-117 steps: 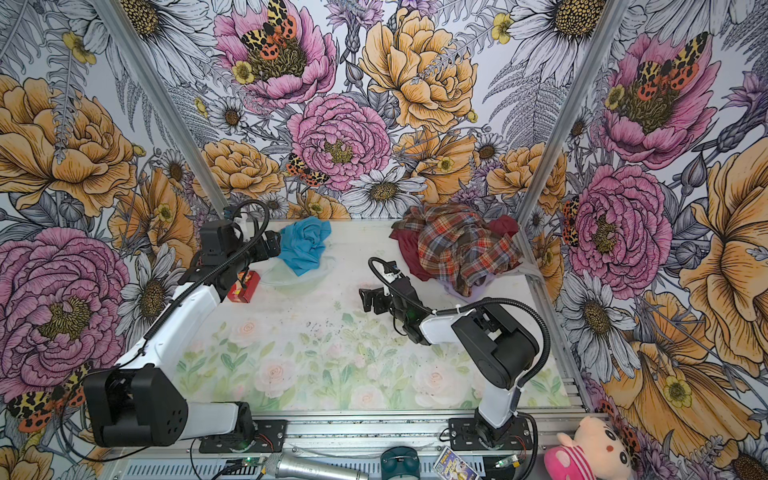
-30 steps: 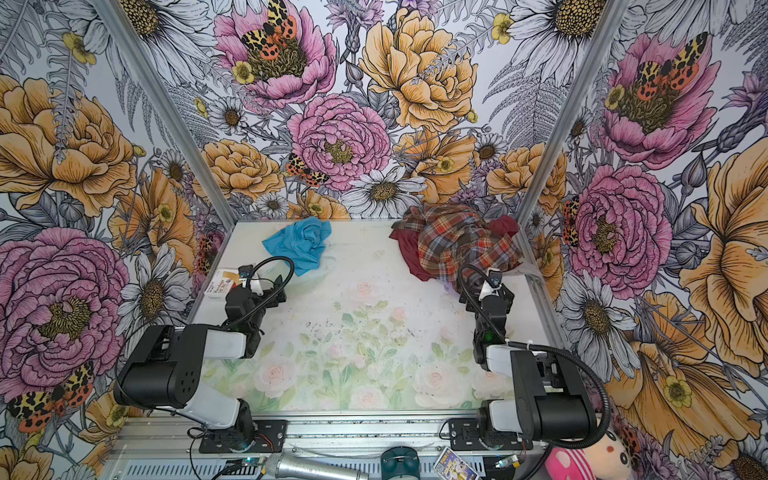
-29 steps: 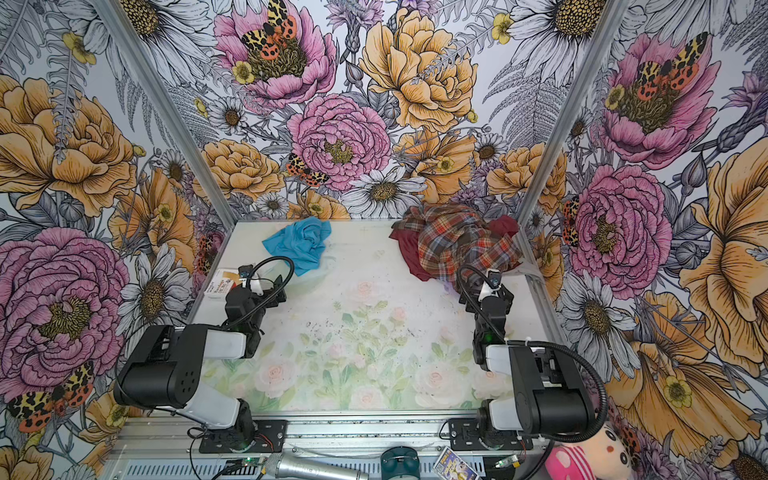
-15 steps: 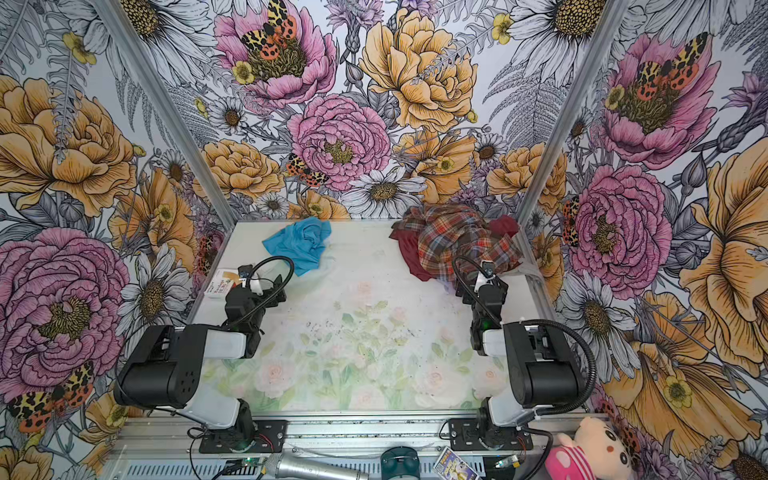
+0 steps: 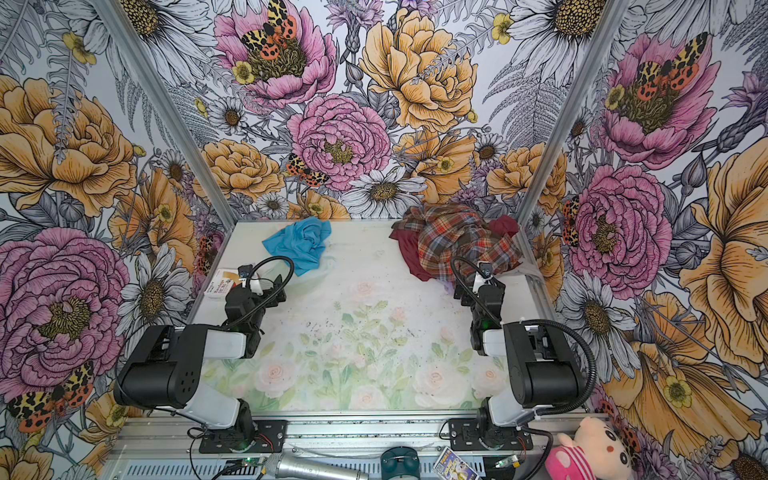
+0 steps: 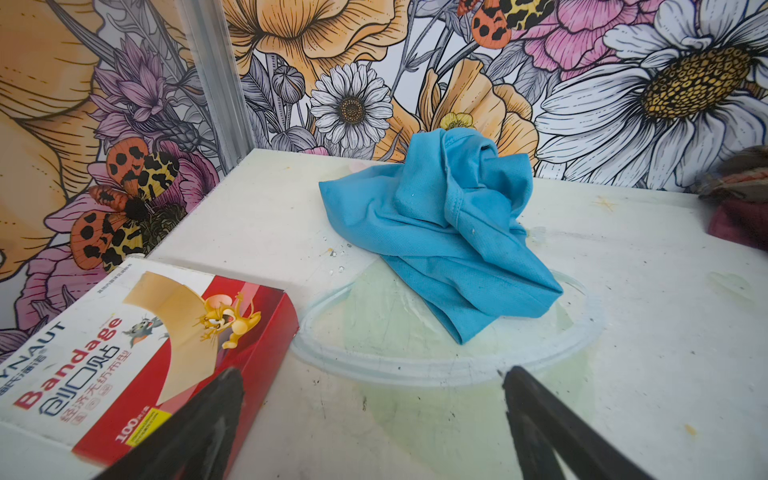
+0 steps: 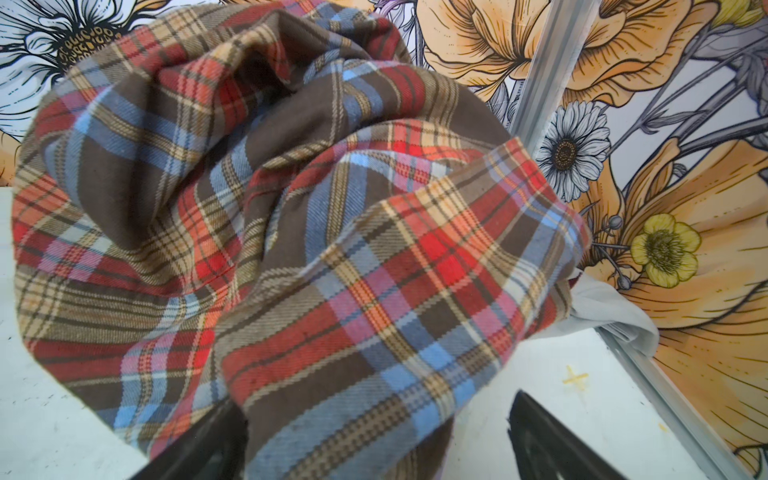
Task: Pick out a specific cloth from the pile
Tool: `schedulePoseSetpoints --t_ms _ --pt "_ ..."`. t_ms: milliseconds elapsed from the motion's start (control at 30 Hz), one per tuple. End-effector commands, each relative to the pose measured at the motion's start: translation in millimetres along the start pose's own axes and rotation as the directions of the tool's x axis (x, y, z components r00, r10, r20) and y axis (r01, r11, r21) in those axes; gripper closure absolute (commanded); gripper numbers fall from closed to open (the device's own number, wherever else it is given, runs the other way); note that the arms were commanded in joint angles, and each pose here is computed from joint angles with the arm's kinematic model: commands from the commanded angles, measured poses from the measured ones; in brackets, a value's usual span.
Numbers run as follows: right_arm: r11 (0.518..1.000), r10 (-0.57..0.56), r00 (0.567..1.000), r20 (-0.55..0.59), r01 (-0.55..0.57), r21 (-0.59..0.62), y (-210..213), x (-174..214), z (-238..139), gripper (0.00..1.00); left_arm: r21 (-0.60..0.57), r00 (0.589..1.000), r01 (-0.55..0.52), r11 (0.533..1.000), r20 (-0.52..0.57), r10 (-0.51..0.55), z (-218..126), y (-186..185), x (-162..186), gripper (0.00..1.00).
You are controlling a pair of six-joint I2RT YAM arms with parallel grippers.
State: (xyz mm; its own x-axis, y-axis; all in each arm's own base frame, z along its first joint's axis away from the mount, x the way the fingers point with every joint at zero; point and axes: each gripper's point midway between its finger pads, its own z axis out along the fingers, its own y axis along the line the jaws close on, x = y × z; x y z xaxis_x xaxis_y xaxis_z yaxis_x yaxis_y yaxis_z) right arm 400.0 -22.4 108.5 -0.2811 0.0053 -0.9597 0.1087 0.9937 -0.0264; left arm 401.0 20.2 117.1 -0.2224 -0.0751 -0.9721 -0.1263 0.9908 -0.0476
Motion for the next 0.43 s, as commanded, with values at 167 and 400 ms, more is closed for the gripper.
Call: schedulePoseSetpoints --t_ms 167,400 --pt "1.0 -0.013 1.0 0.007 0.013 -0.026 5.2 -4.4 2.3 0.01 -0.01 0.999 -0.013 1.0 0.042 0.014 2.0 0.2 -12.9 0.01" --pt "0.999 0.017 1.0 0.007 -0.017 -0.047 1.3 -4.7 2.4 0.0 -0.015 0.999 -0.016 1.0 0.043 0.017 1.7 0.6 -12.8 0.01"
